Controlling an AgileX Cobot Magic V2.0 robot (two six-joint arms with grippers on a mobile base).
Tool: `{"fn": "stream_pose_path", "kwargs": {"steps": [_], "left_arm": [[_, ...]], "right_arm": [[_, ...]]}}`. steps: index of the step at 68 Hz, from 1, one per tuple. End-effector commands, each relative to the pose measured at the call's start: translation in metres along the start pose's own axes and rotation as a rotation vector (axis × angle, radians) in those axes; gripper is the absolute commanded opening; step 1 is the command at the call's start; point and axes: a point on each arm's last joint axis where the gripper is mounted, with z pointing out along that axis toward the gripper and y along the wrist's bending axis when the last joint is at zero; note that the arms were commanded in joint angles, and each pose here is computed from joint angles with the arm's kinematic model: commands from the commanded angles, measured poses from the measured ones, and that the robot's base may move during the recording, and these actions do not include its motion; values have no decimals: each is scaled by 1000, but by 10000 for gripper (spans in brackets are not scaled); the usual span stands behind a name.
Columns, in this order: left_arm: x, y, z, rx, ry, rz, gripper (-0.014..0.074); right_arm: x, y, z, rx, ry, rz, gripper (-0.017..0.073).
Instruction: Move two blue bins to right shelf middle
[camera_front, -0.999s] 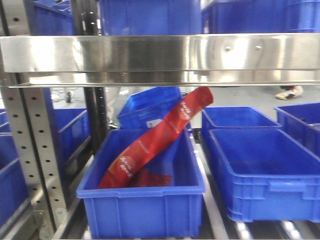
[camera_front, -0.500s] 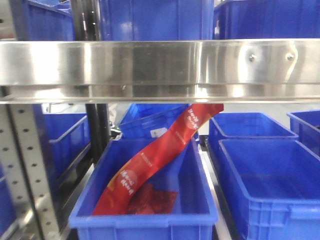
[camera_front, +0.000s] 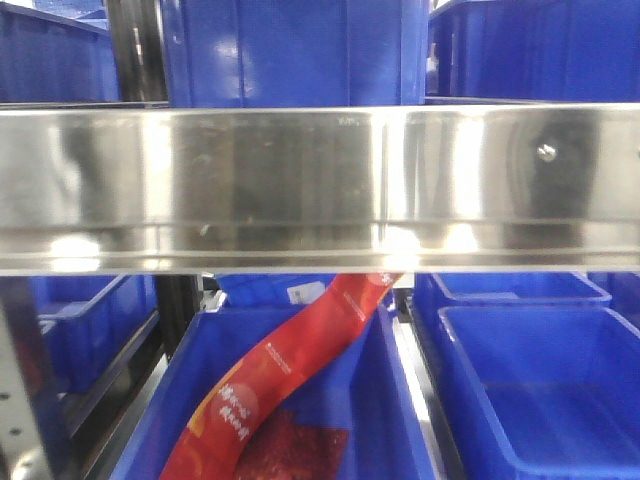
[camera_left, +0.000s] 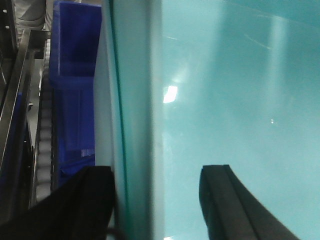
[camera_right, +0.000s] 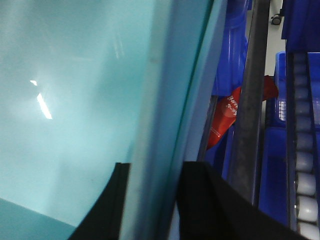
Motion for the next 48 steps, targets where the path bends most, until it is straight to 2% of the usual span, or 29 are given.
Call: {"fn": "stream_pose_path", "kwargs": {"steps": [1,48], "left_arm": [[-12,-1,-12,0,-104,46,-111],[-12,-1,-12,0,-104,46,-111]], "right_arm": [[-12,-1,-13,13,-112,-46,-154],[-12,-1,-13,13,-112,-46,-154]]}}
